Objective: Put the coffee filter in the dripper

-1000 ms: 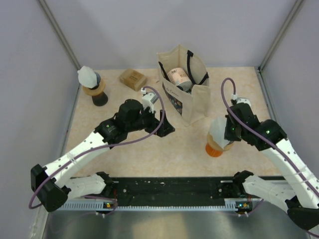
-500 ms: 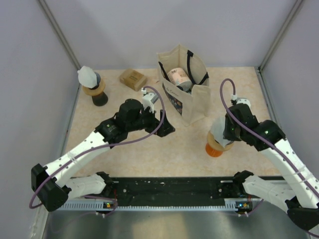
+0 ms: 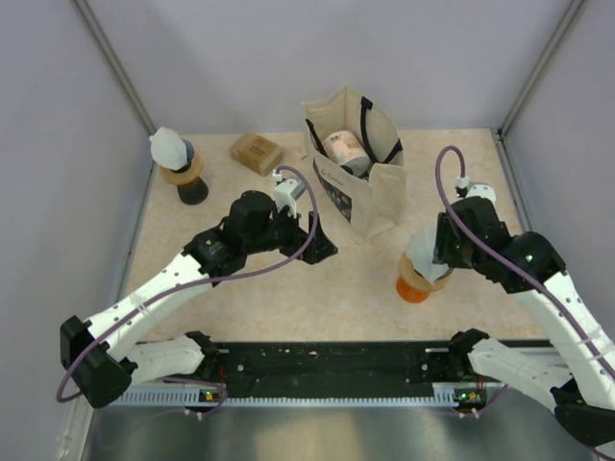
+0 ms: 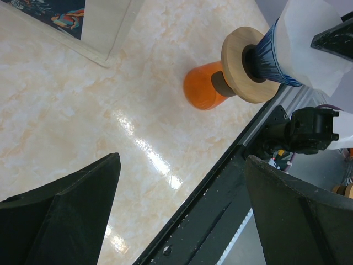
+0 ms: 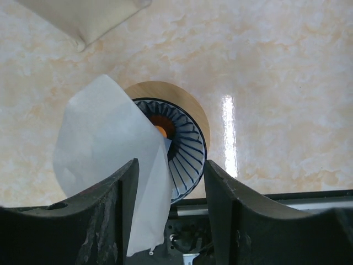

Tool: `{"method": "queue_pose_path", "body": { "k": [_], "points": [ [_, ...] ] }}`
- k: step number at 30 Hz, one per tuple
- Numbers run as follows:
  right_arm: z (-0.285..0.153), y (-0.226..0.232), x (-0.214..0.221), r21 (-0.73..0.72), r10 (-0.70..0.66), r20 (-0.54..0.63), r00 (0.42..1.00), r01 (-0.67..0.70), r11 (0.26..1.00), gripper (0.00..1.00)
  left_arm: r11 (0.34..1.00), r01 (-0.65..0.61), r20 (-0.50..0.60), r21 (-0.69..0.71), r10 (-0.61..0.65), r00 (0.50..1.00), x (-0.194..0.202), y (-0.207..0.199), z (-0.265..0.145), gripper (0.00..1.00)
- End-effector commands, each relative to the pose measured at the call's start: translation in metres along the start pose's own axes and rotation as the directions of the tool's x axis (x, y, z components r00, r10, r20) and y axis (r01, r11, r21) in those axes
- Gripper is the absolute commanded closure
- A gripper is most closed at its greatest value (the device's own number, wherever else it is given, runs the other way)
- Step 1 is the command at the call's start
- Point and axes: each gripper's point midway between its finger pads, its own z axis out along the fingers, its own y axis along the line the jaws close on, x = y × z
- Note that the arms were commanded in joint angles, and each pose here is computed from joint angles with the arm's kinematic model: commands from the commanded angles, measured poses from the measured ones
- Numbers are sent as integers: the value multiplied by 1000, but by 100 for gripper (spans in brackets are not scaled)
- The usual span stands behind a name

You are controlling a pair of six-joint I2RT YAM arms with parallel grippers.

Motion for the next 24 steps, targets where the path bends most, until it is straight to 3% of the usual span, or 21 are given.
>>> {"method": "queue_pose_path", "body": {
  "k": [1,7,9,11,12,15,24],
  "points": [
    [-33,-4,-37,-45,43,141,989,-37,998,49,999,-15,48,41,13,999,-15,-10,0,1],
    [-57,26,-61,-246,41,234,971,18,969,52,999,-16,48,38,14,999,-15,-9,0,1],
    [-59,42,-62,-315,26,222,975,46,948,69,999,-15,47,37,13,999,-15,-9,0,1],
    [-55,51,-57,-339,8,179,984,54,939,77,999,-15,44,34,14,999,-14,-8,1,1],
    [-51,50,-53,-326,1,155,988,50,944,82,999,-16,46,33,14,999,-15,-8,0,1],
    [-34,42,-41,-248,-21,91,996,43,968,86,999,-16,47,34,14,999,-14,-8,-1,1],
    [-9,14,-22,-73,-31,49,998,35,997,82,999,-22,54,25,21,998,-15,-7,-3,1]
  ]
}}
